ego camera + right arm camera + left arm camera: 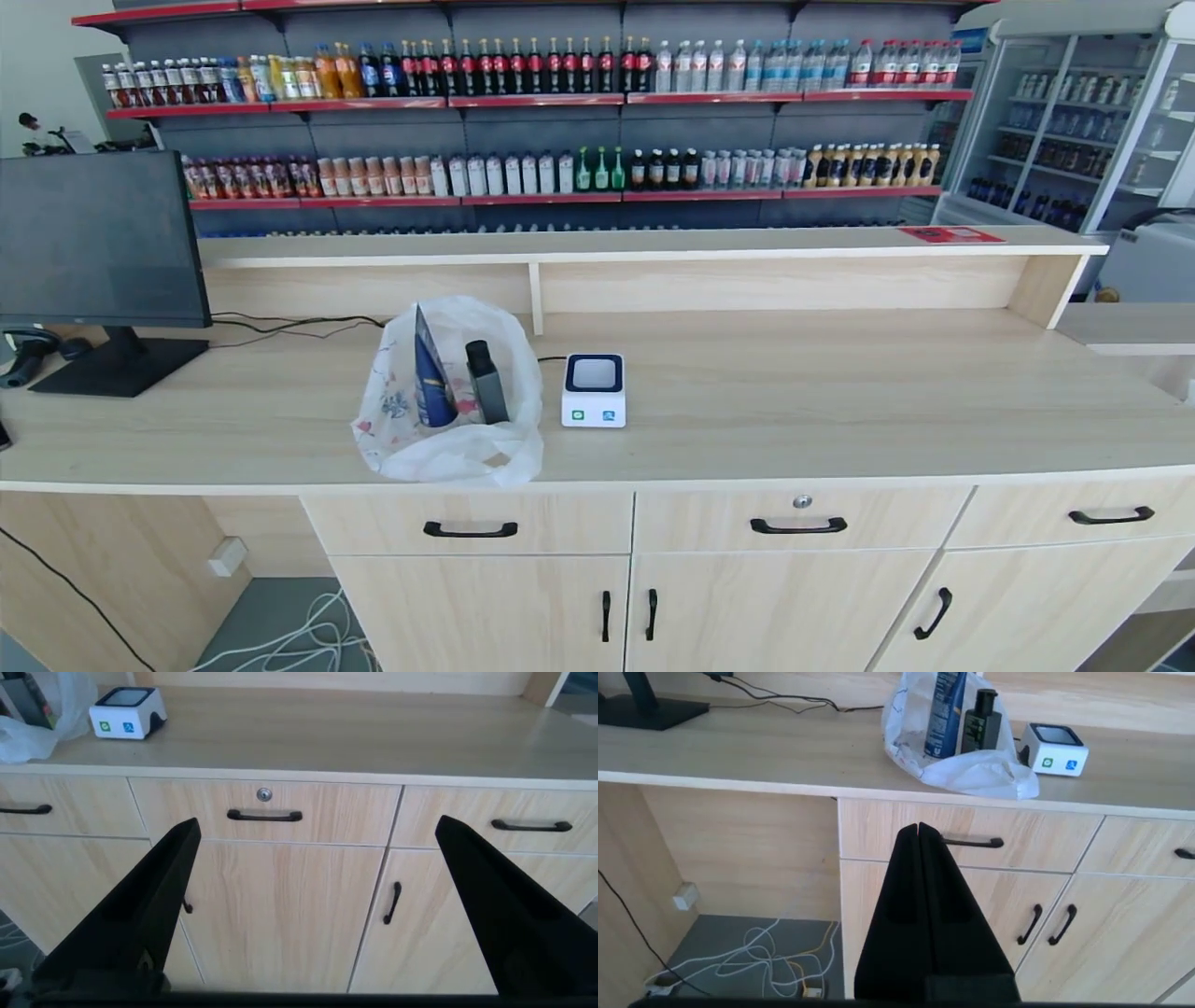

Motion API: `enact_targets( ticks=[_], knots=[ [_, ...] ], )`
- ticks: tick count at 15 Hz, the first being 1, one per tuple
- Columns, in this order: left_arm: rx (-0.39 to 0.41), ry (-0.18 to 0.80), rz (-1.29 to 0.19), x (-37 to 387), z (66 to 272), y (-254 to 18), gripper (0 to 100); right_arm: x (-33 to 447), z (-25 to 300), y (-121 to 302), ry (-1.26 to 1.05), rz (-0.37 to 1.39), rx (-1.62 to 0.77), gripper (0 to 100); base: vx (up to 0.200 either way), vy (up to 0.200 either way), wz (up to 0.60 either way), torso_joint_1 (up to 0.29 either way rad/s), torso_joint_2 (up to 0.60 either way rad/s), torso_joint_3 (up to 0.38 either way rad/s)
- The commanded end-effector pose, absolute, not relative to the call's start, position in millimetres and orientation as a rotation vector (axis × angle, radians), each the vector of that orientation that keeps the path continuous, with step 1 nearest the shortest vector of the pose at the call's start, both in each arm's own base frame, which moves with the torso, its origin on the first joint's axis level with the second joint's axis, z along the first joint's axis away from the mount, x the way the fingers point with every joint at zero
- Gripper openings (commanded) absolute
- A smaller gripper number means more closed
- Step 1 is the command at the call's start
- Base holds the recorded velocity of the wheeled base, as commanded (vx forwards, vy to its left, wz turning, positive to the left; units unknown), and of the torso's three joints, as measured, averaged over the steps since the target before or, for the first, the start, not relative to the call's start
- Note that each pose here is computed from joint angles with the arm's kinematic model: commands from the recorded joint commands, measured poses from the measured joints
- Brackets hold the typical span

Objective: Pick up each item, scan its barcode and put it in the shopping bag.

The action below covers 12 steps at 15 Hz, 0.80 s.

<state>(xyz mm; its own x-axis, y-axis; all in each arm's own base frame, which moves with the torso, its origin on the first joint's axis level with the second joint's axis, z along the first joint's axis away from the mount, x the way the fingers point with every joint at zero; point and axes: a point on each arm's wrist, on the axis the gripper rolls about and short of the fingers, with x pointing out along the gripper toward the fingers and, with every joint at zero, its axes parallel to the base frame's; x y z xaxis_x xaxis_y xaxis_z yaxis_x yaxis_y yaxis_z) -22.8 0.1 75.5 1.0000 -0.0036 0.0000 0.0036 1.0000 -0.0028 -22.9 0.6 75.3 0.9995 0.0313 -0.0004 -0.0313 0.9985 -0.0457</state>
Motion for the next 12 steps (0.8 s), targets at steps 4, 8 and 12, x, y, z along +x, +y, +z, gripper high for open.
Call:
enact_targets(
  ticks=[4, 8, 12],
  knots=[
    [-0.003, 0.000, -0.003, -22.8, 75.5, 0.1, 0, -22.8, 75.3, 0.6, 0.001, 0.032, -0.046, 100, -0.200, 0.000, 0.00, 0.000, 0.00, 0.001],
    [-0.005, 0.000, -0.003, -22.8, 75.5, 0.1, 0, -22.8, 75.3, 0.6, 0.001, 0.032, -0.046, 100, -0.200, 0.000, 0.00, 0.002, 0.00, 0.001],
    [-0.005, 0.000, -0.003, -22.8, 75.5, 0.1, 0, -22.8, 75.3, 0.6, 0.001, 0.032, -0.046, 100, -0.200, 0.000, 0.00, 0.002, 0.00, 0.001]
  ],
)
